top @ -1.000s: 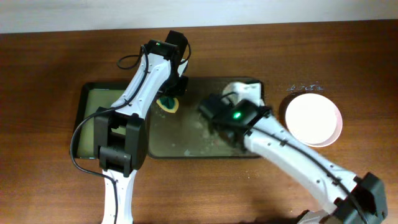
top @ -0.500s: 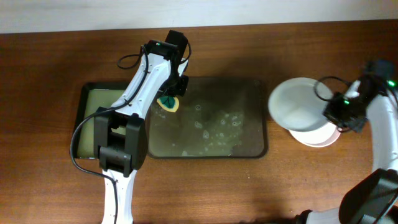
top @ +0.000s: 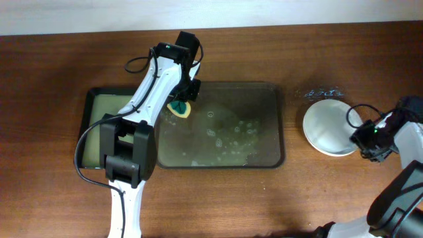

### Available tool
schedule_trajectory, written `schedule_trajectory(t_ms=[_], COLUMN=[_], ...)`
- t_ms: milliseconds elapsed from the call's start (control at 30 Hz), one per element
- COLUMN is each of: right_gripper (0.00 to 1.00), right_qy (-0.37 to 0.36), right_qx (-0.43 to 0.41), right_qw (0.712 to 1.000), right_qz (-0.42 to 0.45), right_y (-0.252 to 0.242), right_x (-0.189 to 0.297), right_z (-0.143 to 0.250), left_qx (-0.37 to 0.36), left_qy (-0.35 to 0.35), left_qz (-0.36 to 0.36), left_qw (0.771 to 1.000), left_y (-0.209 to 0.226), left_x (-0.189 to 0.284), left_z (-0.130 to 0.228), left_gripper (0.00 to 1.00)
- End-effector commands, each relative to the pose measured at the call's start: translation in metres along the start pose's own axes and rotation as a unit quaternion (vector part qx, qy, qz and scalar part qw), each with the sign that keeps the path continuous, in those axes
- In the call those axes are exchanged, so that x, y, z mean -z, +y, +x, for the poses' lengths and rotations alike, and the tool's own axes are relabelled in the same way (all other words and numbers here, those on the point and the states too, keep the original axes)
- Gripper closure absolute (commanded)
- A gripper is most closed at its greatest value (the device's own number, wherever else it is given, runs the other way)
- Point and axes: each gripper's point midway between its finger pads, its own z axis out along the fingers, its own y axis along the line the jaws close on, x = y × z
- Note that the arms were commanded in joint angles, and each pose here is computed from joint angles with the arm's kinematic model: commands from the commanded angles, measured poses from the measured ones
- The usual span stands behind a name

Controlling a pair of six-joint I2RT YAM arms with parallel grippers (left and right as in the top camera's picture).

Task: Clean dirty plates on tray and stack at the side
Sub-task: 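Carry the plate right with the right gripper and stack it on the pile, then drop the sponge into the green tray with the left gripper and withdraw both arms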

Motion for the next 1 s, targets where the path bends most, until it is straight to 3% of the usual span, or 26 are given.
schedule_trajectory(t_ms=[0, 67, 100, 200, 300, 467, 567, 767, 867, 900, 933, 967], right_gripper=[0.23, 0.13, 0.02, 0.02, 0.02, 0.02, 0.02, 0.02, 0.02, 0.02, 0.02, 0.02], right_qy=[0.017, 0.029, 0.03, 0.027, 0.03, 0.035, 0.032, 0.026, 0.024, 0.024, 0.025, 0.024], right_qx=[0.038, 0.06, 0.068, 0.092, 0.112, 0.183, 0.218, 0.236, 0.236, 0.236, 0.236, 0.236], right_qw=[0.999, 0.998, 0.997, 0.995, 0.993, 0.982, 0.975, 0.971, 0.971, 0.971, 0.971, 0.971], right_qz=[0.004, 0.004, 0.003, -0.002, -0.004, -0.014, -0.022, 0.0, -0.001, -0.001, -0.001, -0.001], right_y=[0.017, 0.032, 0.039, 0.062, 0.075, 0.113, 0.133, 0.135, 0.136, 0.136, 0.135, 0.136], right_x=[-0.005, 0.004, 0.011, 0.045, 0.067, 0.064, 0.061, 0.06, 0.06, 0.06, 0.062, 0.066], right_z=[0.014, 0.019, 0.019, 0.016, 0.017, 0.039, 0.051, 0.054, 0.054, 0.054, 0.054, 0.054], left_qx=[0.007, 0.008, 0.01, 0.048, 0.104, 0.229, 0.262, 0.247, 0.249, 0.251, 0.251, 0.251], left_qy=[-0.007, -0.009, -0.012, -0.025, -0.01, 0.076, 0.109, 0.146, 0.138, 0.137, 0.133, 0.129], left_qz=[0.006, 0.006, 0.005, 0.002, -0.011, -0.014, -0.008, 0.008, 0.019, 0.018, 0.019, 0.018], left_qw=[1.0, 1.0, 1.0, 0.999, 0.995, 0.97, 0.959, 0.958, 0.958, 0.958, 0.959, 0.959], left_y=[-0.002, -0.001, 0.001, 0.029, 0.084, 0.184, 0.212, 0.207, 0.204, 0.205, 0.207, 0.209], left_x=[0.002, 0.006, 0.011, 0.047, 0.078, 0.078, 0.054, -0.03, -0.026, -0.02, -0.01, 0.001], left_z=[-0.005, -0.006, -0.006, -0.009, 0.012, 0.084, 0.113, 0.147, 0.141, 0.14, 0.135, 0.131], left_gripper=[1.0, 1.0, 1.0, 1.0, 1.0, 1.0, 1.0, 1.0, 0.69, 0.55, 0.26, 0.09])
